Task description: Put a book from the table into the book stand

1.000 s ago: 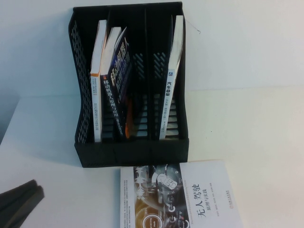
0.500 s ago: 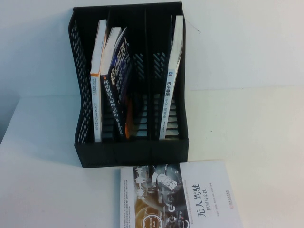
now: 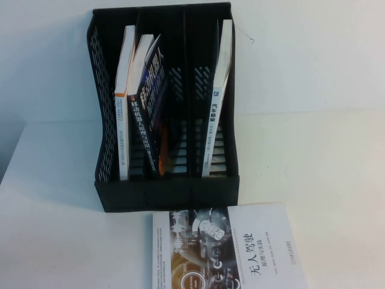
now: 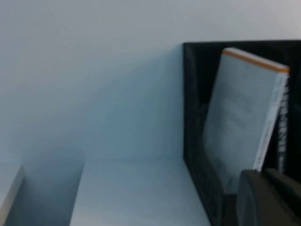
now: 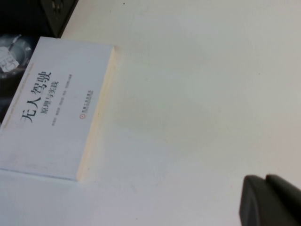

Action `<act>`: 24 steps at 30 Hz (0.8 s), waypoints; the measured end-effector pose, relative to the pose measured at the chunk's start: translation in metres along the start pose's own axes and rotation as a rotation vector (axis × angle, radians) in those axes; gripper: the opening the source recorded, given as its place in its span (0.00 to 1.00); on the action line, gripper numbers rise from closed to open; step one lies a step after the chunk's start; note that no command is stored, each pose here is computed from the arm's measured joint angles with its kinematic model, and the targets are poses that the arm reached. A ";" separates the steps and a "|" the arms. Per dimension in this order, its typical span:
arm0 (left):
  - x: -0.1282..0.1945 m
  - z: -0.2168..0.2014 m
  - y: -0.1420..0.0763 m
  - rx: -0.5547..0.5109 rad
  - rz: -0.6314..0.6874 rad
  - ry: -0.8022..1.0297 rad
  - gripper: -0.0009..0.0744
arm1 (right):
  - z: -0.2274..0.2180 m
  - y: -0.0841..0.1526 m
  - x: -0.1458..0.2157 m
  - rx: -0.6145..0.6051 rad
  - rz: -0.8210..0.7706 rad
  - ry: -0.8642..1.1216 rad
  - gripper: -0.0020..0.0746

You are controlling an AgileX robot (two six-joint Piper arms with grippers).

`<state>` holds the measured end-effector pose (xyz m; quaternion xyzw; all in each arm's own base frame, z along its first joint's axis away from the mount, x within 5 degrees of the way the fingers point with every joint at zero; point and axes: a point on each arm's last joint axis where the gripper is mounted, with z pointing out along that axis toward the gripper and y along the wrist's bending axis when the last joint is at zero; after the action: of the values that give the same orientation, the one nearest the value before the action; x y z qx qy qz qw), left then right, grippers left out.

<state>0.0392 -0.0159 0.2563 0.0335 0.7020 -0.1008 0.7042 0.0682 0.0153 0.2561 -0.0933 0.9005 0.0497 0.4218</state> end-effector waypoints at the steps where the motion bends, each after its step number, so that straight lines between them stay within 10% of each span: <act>1: 0.006 0.002 0.003 -0.028 -0.014 0.024 0.01 | 0.000 0.000 0.000 0.000 0.000 0.001 0.03; 24: 0.083 0.009 0.026 -0.208 -0.041 0.296 0.01 | 0.001 0.000 0.001 0.000 0.000 0.003 0.03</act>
<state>0.0525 0.0000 0.1714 -0.0397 0.8051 -0.0359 0.5907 0.0682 0.0152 0.2551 -0.0935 0.9011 0.0493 0.4205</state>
